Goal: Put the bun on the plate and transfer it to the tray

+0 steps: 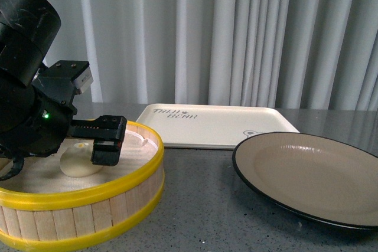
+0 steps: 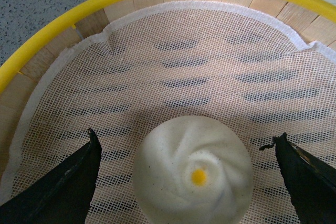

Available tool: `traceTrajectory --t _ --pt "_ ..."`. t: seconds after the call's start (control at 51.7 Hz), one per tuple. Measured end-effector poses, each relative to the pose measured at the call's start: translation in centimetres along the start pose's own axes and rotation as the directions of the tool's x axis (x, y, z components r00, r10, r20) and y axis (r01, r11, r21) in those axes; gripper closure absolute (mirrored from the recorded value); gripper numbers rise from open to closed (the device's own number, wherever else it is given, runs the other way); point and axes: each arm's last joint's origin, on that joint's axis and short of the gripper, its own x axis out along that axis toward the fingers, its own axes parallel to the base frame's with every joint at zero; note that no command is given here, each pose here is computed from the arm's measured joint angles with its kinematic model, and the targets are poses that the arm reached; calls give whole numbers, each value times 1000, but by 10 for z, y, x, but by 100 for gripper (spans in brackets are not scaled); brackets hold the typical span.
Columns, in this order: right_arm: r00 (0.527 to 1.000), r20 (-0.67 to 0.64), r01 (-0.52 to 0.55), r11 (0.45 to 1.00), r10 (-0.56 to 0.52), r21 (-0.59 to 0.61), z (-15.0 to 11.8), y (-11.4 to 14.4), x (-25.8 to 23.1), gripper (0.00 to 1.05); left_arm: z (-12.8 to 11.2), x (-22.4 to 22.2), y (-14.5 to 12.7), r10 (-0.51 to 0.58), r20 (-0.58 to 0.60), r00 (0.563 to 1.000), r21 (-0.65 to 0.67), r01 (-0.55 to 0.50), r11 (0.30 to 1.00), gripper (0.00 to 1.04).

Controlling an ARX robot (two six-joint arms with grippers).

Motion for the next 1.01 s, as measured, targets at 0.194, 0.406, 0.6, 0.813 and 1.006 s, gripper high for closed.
traceTrajectory --t 0.194,0.406,0.6,0.813,1.006 --pt "1000 0 0 1000 0 0 0 0 0 9 -3 1 4 4 -10 1000 14 -4 1000 27" --pt "1000 0 0 1000 0 0 0 0 0 9 1 -6 0 -74 10 997 -10 74 997 61" --pt "1000 0 0 1000 0 0 0 0 0 9 13 -20 -9 -109 85 990 4 109 994 92" --pt "1000 0 0 1000 0 0 0 0 0 9 26 -28 -30 -175 170 970 45 170 984 100" --pt "1000 0 0 1000 0 0 0 0 0 9 42 -41 -88 -365 237 900 184 327 927 100"
